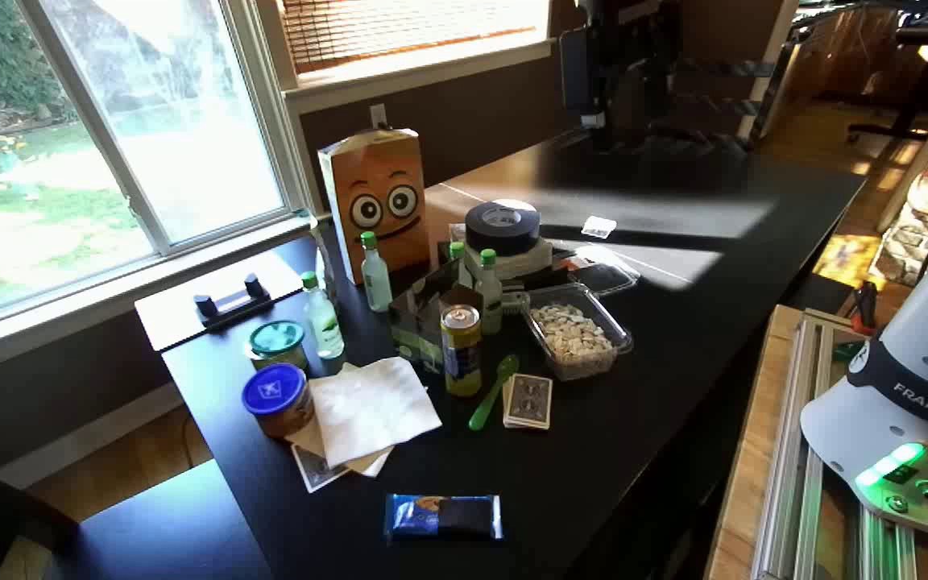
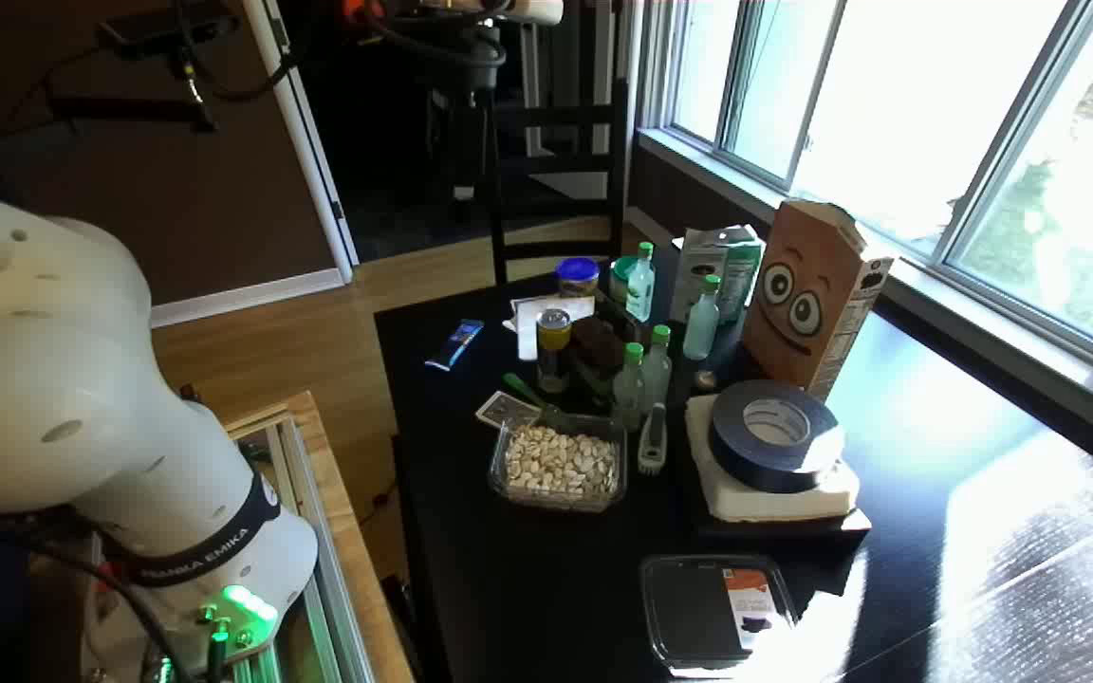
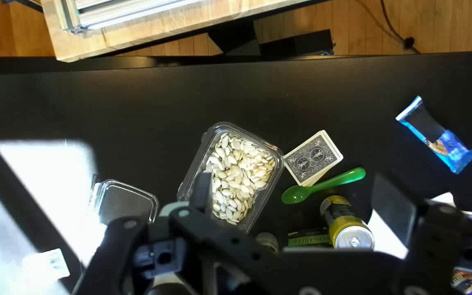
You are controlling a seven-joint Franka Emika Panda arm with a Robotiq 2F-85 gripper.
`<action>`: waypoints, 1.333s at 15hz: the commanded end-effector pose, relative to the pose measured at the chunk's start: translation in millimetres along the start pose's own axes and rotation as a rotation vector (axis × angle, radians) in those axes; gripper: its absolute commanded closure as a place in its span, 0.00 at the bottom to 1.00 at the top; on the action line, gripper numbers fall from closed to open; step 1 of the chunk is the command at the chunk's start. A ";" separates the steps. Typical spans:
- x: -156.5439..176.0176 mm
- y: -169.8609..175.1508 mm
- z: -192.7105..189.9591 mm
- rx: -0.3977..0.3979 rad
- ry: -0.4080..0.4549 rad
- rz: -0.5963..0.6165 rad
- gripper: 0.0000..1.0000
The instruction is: Put the tape on the table
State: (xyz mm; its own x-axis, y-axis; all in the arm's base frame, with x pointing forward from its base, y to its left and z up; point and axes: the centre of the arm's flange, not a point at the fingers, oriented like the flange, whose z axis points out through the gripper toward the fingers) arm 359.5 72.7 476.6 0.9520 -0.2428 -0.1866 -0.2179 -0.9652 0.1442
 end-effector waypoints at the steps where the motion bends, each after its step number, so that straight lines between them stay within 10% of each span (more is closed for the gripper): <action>1: 0.0 0.0 0.0 0.000 0.000 0.000 0.00; 12: 168.7 54.4 58.5 0.186 0.249 0.530 0.00; 20: 259.1 151.2 112.7 0.069 0.241 0.934 0.00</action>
State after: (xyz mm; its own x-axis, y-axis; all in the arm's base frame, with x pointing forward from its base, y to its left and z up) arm 519.3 -130.1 352.0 0.5101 -0.8403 0.1837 -0.8559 -0.5171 0.0112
